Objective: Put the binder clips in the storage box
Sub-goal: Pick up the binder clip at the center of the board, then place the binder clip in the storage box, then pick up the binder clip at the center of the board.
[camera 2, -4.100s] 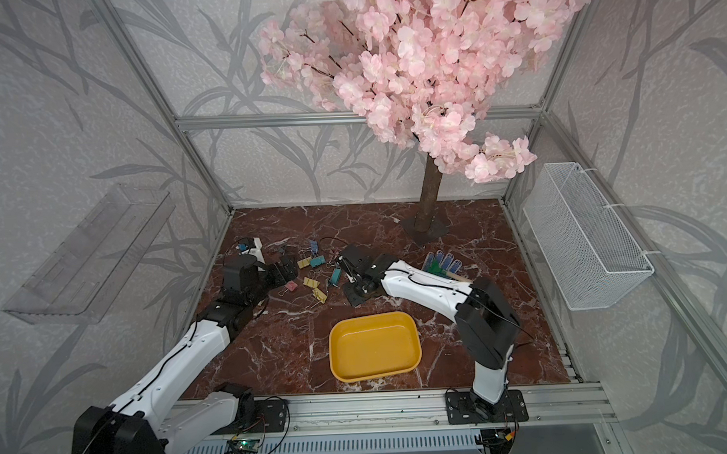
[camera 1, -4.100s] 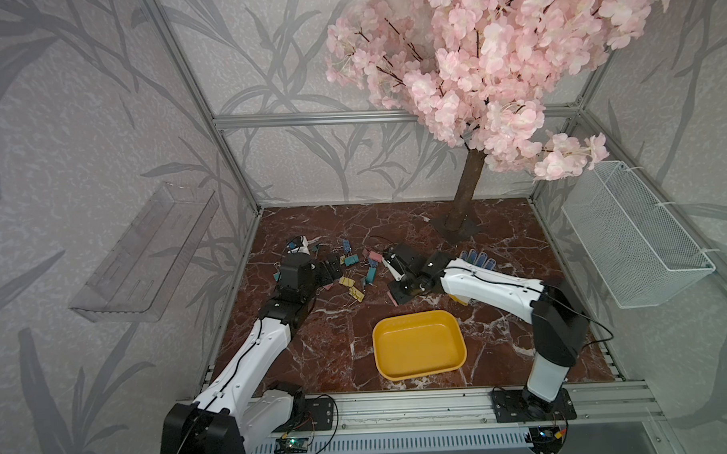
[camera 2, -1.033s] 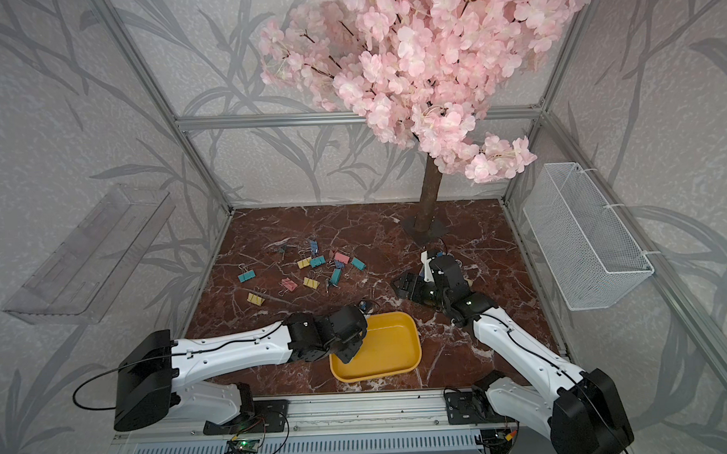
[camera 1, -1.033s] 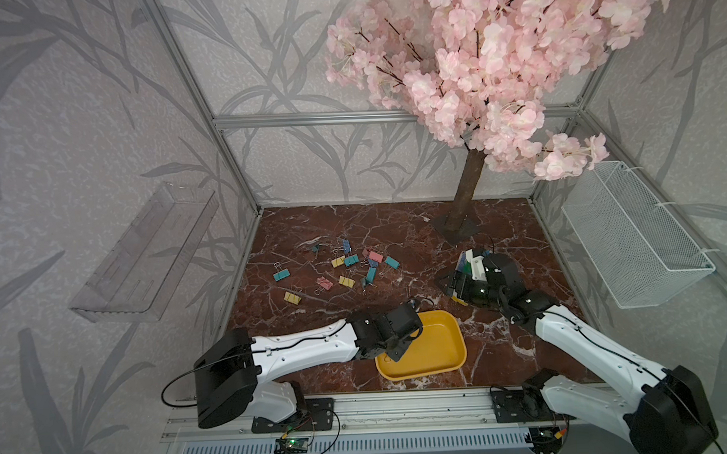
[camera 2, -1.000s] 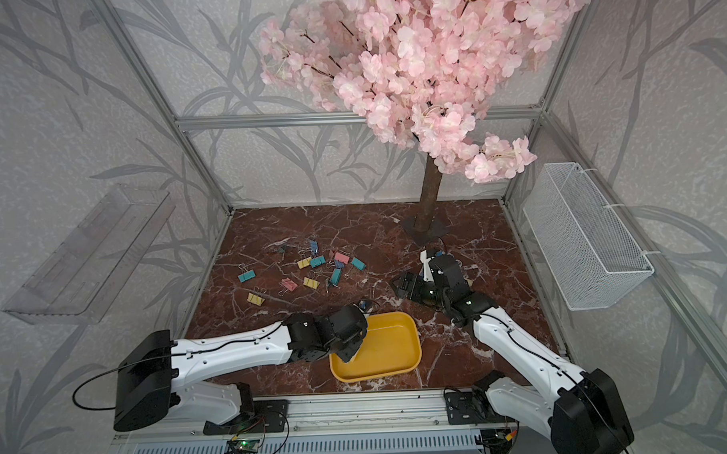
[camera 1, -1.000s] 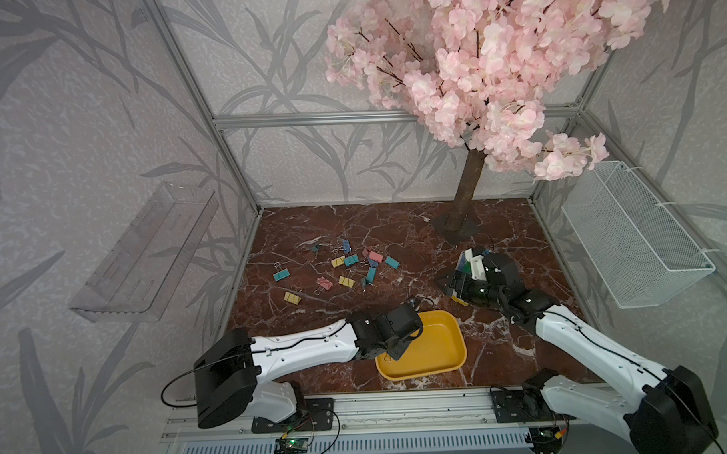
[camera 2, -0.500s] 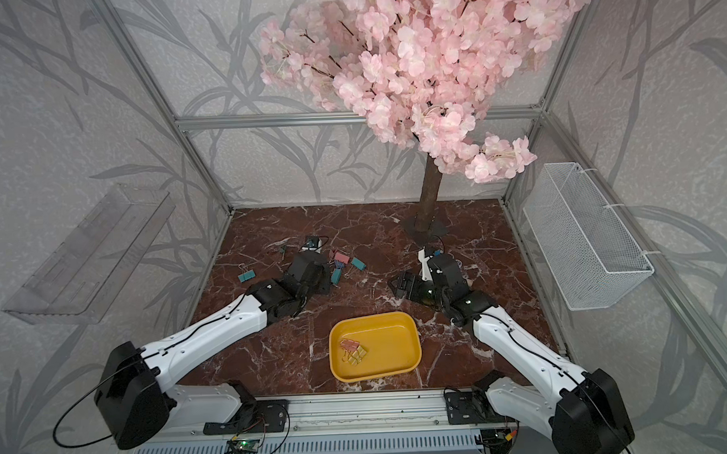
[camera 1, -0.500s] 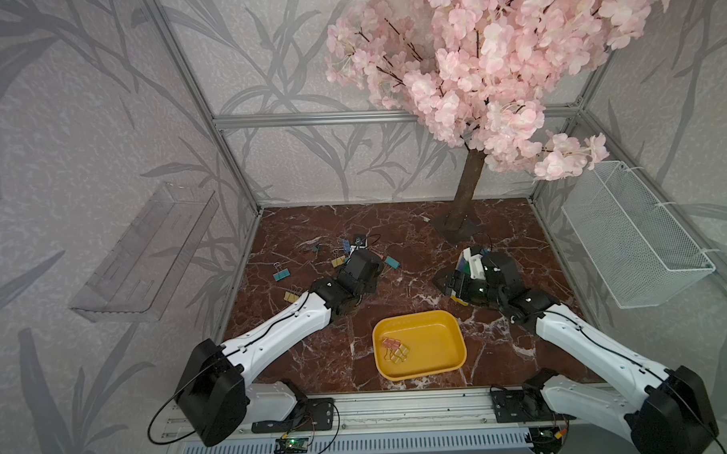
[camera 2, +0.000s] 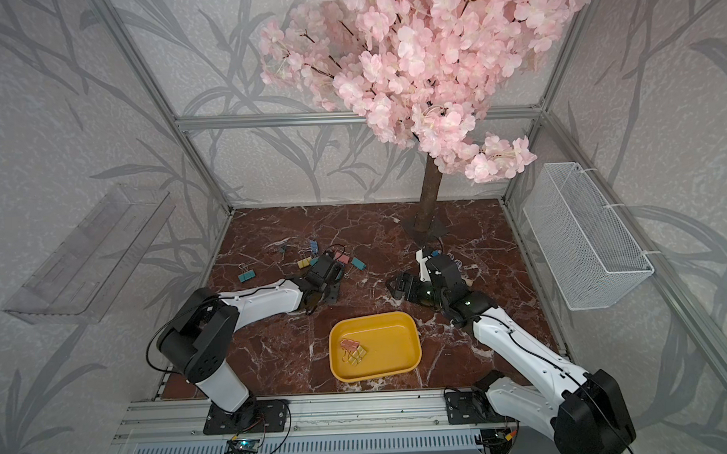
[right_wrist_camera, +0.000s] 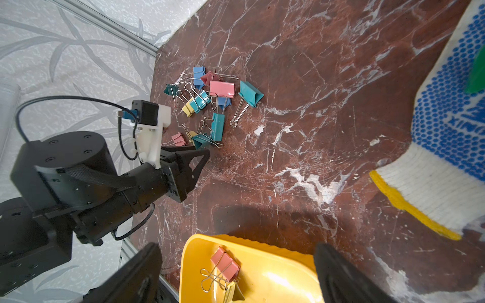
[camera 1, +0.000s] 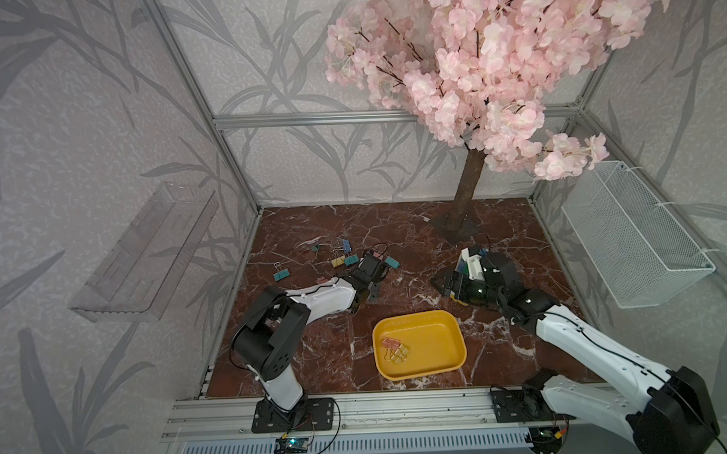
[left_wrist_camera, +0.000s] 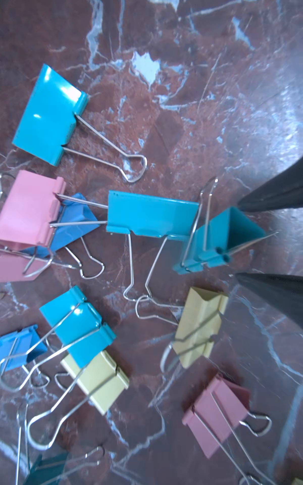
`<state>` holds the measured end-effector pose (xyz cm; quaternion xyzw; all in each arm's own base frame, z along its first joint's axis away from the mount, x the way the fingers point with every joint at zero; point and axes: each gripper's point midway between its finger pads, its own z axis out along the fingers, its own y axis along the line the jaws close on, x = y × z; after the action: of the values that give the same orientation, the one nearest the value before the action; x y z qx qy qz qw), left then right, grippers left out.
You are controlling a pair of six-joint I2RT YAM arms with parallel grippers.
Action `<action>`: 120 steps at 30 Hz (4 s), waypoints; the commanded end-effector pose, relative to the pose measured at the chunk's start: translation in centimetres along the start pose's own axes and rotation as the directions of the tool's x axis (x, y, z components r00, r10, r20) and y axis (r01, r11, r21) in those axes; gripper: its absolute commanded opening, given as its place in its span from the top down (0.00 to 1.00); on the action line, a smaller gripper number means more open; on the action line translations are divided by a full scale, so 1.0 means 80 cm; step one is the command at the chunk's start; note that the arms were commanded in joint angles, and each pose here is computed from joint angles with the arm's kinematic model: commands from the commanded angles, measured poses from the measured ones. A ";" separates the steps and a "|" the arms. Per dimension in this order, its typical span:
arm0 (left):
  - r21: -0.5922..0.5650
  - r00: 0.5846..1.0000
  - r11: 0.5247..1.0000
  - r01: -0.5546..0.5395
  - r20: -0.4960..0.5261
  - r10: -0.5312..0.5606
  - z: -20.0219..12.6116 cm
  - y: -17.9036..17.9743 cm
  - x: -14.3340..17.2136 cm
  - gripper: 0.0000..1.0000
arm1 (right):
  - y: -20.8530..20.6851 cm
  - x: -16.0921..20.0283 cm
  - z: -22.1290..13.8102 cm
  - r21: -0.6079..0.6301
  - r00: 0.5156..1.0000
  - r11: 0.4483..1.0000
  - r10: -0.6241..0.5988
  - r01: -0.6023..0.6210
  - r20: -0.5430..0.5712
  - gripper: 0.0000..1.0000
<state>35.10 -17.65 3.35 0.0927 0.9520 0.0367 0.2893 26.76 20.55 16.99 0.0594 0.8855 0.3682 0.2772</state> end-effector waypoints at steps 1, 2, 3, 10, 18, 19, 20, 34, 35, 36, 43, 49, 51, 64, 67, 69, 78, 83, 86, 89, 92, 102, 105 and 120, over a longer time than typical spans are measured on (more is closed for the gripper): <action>-0.001 1.000 1.000 -0.005 -0.022 0.005 0.013 -0.002 0.007 0.65 | 0.013 -0.011 -0.005 -0.014 1.000 1.000 -0.016 0.016 0.025 0.05; -0.003 1.000 1.000 -0.003 -0.028 0.003 0.015 -0.001 0.010 0.67 | 0.013 -0.011 -0.006 -0.012 1.000 1.000 -0.018 0.018 0.026 0.05; -0.004 1.000 1.000 0.004 -0.027 -0.004 0.015 0.000 0.012 0.68 | 0.012 -0.011 -0.006 -0.010 0.999 1.000 -0.017 0.017 0.028 0.05; 0.003 0.999 0.999 0.033 -0.033 -0.033 0.011 0.003 0.018 0.98 | 0.013 -0.012 -0.004 -0.011 1.000 1.000 -0.015 0.015 0.028 0.05; 0.139 0.991 0.986 0.088 0.088 -0.101 -0.084 -0.001 -0.042 1.00 | 0.020 -0.018 -0.001 -0.033 0.999 0.999 -0.013 0.015 0.040 0.04; 0.194 0.992 0.979 0.067 0.093 -0.086 -0.103 -0.010 -0.049 1.00 | 0.019 -0.018 0.000 -0.032 0.999 0.999 -0.014 0.016 0.039 0.04; 0.245 0.993 0.969 0.033 0.103 -0.060 -0.121 -0.020 -0.054 1.00 | 0.020 -0.020 0.001 -0.034 0.999 0.999 -0.013 0.015 0.042 0.03; 0.331 0.819 0.786 -0.522 -0.063 0.570 -0.212 -0.132 0.116 1.00 | -0.003 -0.037 0.011 -0.062 0.995 0.995 0.086 -0.083 0.044 0.02; 0.328 0.819 0.790 -0.519 -0.076 0.569 -0.203 -0.129 0.125 1.00 | -0.004 -0.037 0.011 -0.060 0.995 0.995 0.086 -0.083 0.043 0.02; 0.324 0.819 0.792 -0.517 -0.081 0.568 -0.197 -0.128 0.130 1.00 | -0.005 -0.036 0.011 -0.058 0.995 0.995 0.086 -0.083 0.043 0.02; 0.311 0.831 0.810 -0.497 -0.097 0.548 -0.160 -0.131 0.152 1.00 | -0.006 -0.034 0.008 -0.049 0.996 0.996 0.082 -0.080 0.038 0.02; 0.270 0.857 0.844 -0.463 -0.106 0.504 -0.144 -0.127 0.150 0.75 | -0.005 -0.034 0.008 -0.046 0.996 0.996 0.079 -0.077 0.032 0.02; 0.275 0.868 0.849 -0.451 -0.084 0.489 -0.150 -0.129 0.142 0.72 | -0.005 -0.034 0.008 -0.044 0.997 0.996 0.073 -0.072 0.029 0.02; 0.168 0.980 0.986 -0.006 0.196 -0.027 -0.208 -0.021 -0.038 0.66 | 0.005 -0.043 0.005 -0.053 0.997 0.997 0.062 -0.060 0.041 0.02; -0.002 0.976 0.994 0.111 0.188 -0.109 -0.186 0.035 -0.065 0.66 | 0.006 -0.044 0.007 -0.056 0.997 0.997 0.062 -0.060 0.039 0.02; -0.131 0.981 0.983 0.131 0.157 -0.110 -0.165 0.059 -0.074 0.66 | 0.007 -0.043 0.007 -0.061 0.997 0.996 0.064 -0.061 0.035 0.02; -0.364 0.999 0.931 0.020 -0.038 -0.037 -0.056 0.068 -0.077 0.45 | 0.006 -0.038 0.003 -0.061 0.997 0.996 0.068 -0.066 0.043 0.02; -0.394 0.998 0.919 -0.002 -0.062 -0.024 -0.019 0.061 -0.074 0.40 | 0.007 -0.036 0.006 -0.062 0.997 0.996 0.070 -0.068 0.035 0.02; -0.440 0.997 0.898 -0.024 -0.081 -0.014 -0.004 0.066 -0.068 0.41 | 0.008 -0.036 0.007 -0.066 0.997 0.996 0.070 -0.068 0.034 0.02; -0.461 0.996 0.887 -0.024 -0.091 -0.021 0.009 0.072 -0.061 0.46 | 0.007 -0.036 0.008 -0.066 0.997 0.995 0.071 -0.069 0.031 0.02; -0.453 0.995 0.891 -0.015 -0.094 -0.031 0.018 0.073 -0.056 0.56 | 0.006 -0.034 0.009 -0.063 0.997 0.996 0.072 -0.070 0.027 0.02; -0.409 0.996 0.913 0.017 -0.078 -0.054 0.011 0.071 -0.046 0.94 | 0.017 -0.031 0.013 -0.102 0.999 0.994 0.042 -0.041 0.003 0.02; -0.377 0.996 0.925 0.046 -0.056 -0.072 -0.002 0.070 -0.049 1.00 | 0.033 -0.028 0.016 -0.160 1.000 0.987 0.006 -0.009 -0.015 0.02; 0.305 0.952 0.951 -0.061 0.303 -0.036 -0.223 -0.056 -0.103 1.00 | 0.049 -0.028 0.028 -0.229 0.999 0.973 -0.030 0.020 -0.041 0.02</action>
<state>33.78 -20.44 21.83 0.0686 0.9041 -0.0527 0.4185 28.60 23.58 17.68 0.0215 0.8570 0.4536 0.2434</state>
